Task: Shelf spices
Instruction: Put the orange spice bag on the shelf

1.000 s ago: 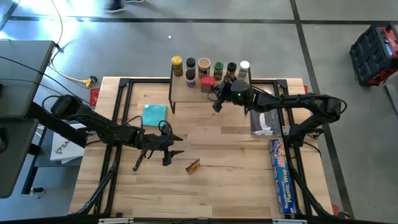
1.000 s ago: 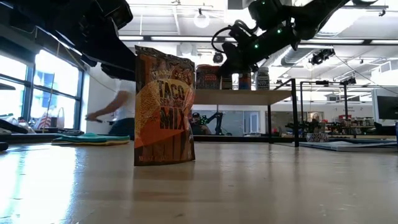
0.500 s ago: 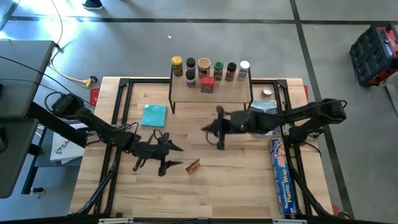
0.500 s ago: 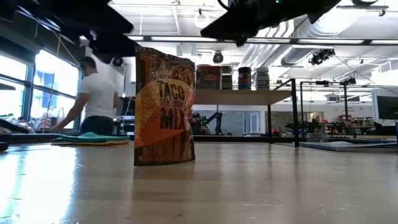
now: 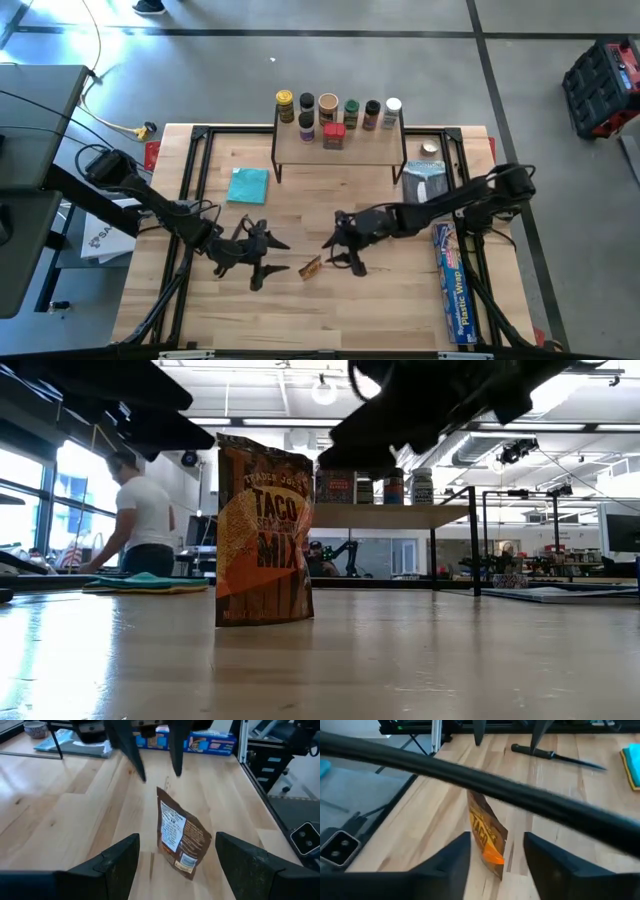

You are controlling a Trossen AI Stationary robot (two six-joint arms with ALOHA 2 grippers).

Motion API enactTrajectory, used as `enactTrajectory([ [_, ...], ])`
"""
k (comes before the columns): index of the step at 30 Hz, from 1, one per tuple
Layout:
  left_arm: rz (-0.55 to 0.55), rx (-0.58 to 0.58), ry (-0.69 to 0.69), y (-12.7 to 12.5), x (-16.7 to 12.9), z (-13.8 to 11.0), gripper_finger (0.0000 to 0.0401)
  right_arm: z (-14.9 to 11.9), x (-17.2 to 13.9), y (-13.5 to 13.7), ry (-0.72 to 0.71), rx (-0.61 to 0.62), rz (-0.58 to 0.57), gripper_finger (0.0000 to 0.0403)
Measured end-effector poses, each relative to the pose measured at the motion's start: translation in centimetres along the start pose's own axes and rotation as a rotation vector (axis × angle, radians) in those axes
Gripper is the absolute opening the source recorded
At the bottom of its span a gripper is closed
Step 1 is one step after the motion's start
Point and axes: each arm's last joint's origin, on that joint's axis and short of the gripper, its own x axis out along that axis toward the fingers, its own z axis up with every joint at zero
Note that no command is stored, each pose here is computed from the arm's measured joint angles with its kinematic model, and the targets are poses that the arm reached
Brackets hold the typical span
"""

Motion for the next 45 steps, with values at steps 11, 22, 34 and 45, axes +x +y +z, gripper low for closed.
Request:
enactTrajectory([
  [11, 0.017, -0.004, 0.014, 0.6, 0.3, 0.0, 0.0257, 1.7, 4.1, -0.4, 0.086, -0.107, 0.042, 0.0224],
  [22, 0.015, -0.004, 0.015, 0.6, 0.3, 0.0, 0.0257, 3.9, 4.5, -0.3, 0.222, -0.141, 0.043, 0.0139],
  [34, 0.015, -0.003, 0.015, 0.6, 0.3, 0.0, 0.0257, 3.8, 4.4, -0.3, 0.242, -0.191, 0.049, 0.0031],
  [45, 0.016, -0.003, 0.015, 0.6, 0.3, 0.0, 0.0257, 4.7, 3.3, -0.3, 0.228, -0.218, -0.015, 0.0001],
])
